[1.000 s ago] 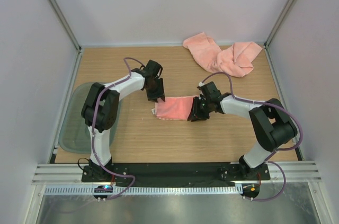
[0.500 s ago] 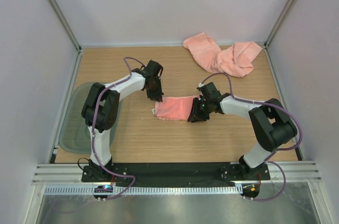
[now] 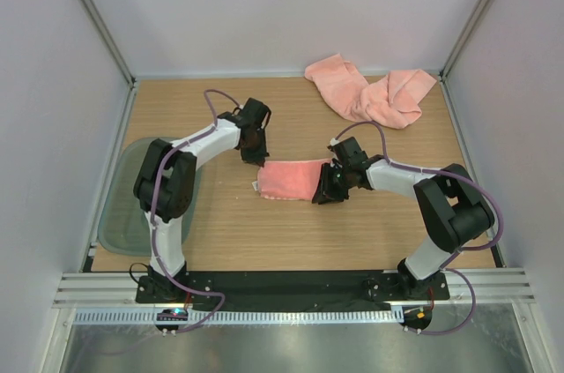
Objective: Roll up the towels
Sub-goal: Fold the towel
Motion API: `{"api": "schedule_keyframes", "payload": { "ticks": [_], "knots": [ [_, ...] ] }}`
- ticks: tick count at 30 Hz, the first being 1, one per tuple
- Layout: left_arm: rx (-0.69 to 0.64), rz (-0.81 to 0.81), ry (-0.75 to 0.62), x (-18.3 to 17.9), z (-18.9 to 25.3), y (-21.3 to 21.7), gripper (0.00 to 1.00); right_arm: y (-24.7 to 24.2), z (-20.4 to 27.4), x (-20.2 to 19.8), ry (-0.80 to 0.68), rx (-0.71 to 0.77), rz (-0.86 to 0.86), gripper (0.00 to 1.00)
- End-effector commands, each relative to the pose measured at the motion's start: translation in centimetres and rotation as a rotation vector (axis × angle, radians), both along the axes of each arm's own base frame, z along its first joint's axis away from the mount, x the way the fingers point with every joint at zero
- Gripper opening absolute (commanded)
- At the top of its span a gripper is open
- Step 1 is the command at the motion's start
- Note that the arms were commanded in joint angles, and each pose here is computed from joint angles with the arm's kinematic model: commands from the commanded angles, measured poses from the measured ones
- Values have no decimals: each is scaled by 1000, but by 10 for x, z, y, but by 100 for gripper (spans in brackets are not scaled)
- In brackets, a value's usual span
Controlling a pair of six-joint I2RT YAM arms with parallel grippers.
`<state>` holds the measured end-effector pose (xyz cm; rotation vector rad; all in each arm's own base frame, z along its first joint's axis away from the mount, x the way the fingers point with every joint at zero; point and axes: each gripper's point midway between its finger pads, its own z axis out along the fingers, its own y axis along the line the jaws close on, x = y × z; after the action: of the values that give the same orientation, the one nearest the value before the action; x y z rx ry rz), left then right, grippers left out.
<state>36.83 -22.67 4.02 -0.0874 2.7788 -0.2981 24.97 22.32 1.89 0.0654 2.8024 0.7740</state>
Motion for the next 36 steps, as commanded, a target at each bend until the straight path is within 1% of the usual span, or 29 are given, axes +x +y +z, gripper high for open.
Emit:
{"api": "schedule_keyframes", "payload": {
  "ticks": [1, 6, 8, 10, 11, 12, 13, 14, 16, 18, 20, 22, 23, 26, 27, 28, 29, 30, 31, 32, 33, 36],
  "knots": [
    [36, 3, -98, 12, 35, 8, 0, -6, -7, -10, 31, -27, 18, 32],
    [78, 20, -91, 10, 28, 17, 1, -5, -9, -12, 43, -24, 26, 32],
    [73, 15, -83, 9, 25, 15, 6, -4, -7, -11, 43, -20, 31, 34],
    [70, 14, -78, 6, 26, 16, 14, -1, -2, -11, 45, -3, 43, 39],
    [63, 17, -90, 6, 32, 16, 23, 1, 2, -11, 45, 4, 49, 41],
    [59, 18, -96, 6, 35, 16, 29, 3, 9, -9, 28, 14, 58, 43],
    [58, 18, -105, 6, 39, 17, 41, 5, 16, -8, 29, 25, 67, 46],
    [56, 18, -114, 6, 43, 17, 46, 6, 21, -8, 24, 28, 70, 48],
    [54, 20, -146, 8, 57, 18, 52, 8, 37, -6, 8, 41, 85, 55],
    [63, 17, -143, 6, 63, 21, 52, 10, 50, -6, -9, 57, 96, 57],
    [56, 15, -155, 4, 74, 20, 52, 15, 73, -5, -45, 100, 112, 59],
    [48, 17, -181, 2, 85, 21, 49, 17, 90, -1, -90, 125, 105, 59],
    [47, 8, -185, -1, 87, 17, 48, 18, 93, 0, -103, 132, 101, 58],
    [28, -10, -175, -13, 87, 8, 40, 24, 91, 7, -107, 157, 99, 44],
    [14, -36, -167, -21, 86, -2, 39, 28, 90, 6, -91, 187, 114, 35],
    [10, -39, -164, -25, 85, -6, 38, 31, 88, 12, -98, 203, 110, 31],
    [12, -43, -162, -30, 83, -9, 37, 33, 79, 12, -68, 216, 114, 27],
    [9, -70, -158, -38, 81, -20, 37, 34, 73, 16, -63, 214, 111, 21],
    [3, -70, -154, -41, 79, -24, 36, 32, 67, 22, -69, 214, 100, 19],
    [-3, -79, -145, -44, 76, -30, 36, 28, 51, 25, -41, 190, 94, 17],
    [-8, -93, -132, -51, 72, -36, 35, 27, 45, 26, -25, 191, 92, 13],
    [-48, -110, -94, -62, 61, -49, 33, 16, 23, 30, 21, 197, 58, 9]
  ]
}}
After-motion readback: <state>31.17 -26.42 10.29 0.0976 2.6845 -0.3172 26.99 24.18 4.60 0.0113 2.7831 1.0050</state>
